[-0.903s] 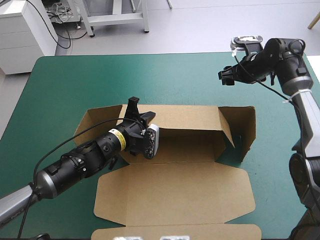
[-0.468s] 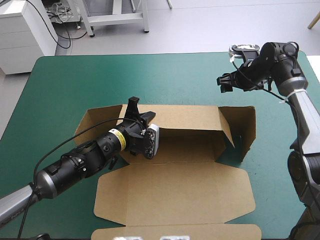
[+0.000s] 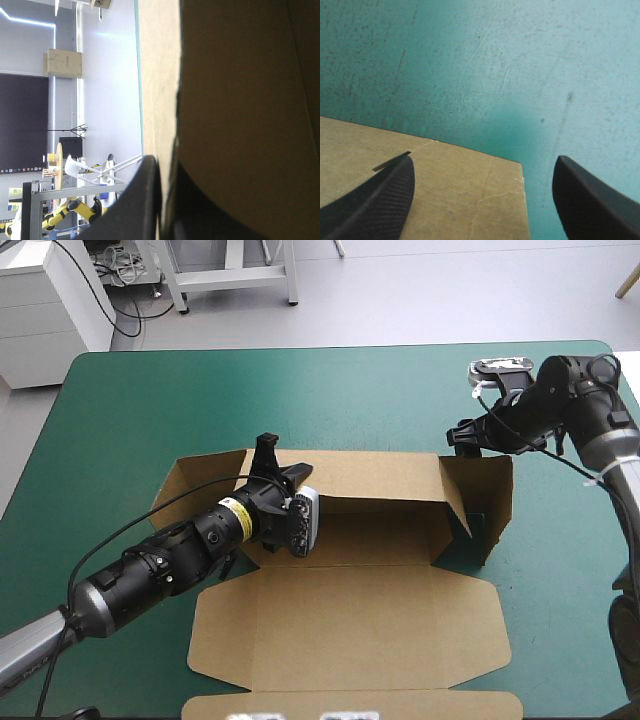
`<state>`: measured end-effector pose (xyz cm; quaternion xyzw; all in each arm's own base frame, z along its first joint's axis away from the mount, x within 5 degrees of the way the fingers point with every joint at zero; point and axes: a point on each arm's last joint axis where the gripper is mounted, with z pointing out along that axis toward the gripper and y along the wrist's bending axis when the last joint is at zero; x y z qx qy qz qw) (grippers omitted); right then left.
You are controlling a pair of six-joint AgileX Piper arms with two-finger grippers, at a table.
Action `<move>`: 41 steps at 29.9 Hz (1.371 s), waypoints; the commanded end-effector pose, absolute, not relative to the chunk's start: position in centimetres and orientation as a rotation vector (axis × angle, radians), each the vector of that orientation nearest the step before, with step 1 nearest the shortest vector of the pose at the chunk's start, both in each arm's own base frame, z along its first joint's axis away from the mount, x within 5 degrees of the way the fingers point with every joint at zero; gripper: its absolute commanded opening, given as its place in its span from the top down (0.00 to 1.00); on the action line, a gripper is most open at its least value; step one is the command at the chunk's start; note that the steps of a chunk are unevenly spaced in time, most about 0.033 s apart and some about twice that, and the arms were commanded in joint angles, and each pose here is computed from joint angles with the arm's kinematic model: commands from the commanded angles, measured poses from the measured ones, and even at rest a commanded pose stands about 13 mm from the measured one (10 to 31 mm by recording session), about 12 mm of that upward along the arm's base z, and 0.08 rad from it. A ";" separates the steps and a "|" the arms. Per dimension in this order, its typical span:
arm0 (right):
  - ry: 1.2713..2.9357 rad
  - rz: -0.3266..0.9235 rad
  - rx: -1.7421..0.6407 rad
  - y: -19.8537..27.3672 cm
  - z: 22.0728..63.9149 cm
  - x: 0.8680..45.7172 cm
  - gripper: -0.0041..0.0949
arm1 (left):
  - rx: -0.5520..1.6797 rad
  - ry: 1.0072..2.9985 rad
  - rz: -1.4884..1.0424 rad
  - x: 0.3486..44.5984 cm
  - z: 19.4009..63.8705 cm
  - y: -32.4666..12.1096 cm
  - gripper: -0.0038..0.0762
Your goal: Fold the box
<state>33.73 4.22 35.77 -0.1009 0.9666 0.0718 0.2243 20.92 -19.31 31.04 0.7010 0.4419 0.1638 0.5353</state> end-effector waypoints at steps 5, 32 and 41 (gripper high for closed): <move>2.554 0.176 -0.295 3.7 39.3 30.5 0.25 | 1.593 1.024 0.317 20.6 32.1 -19.9 0.96; 2.624 0.240 -0.315 3.9 36.8 28.0 0.25 | 1.573 1.098 0.356 21.2 33.4 -19.6 0.96; 2.434 0.264 -0.390 4.0 36.4 23.7 0.25 | 1.569 1.089 0.351 21.2 33.4 -19.7 0.96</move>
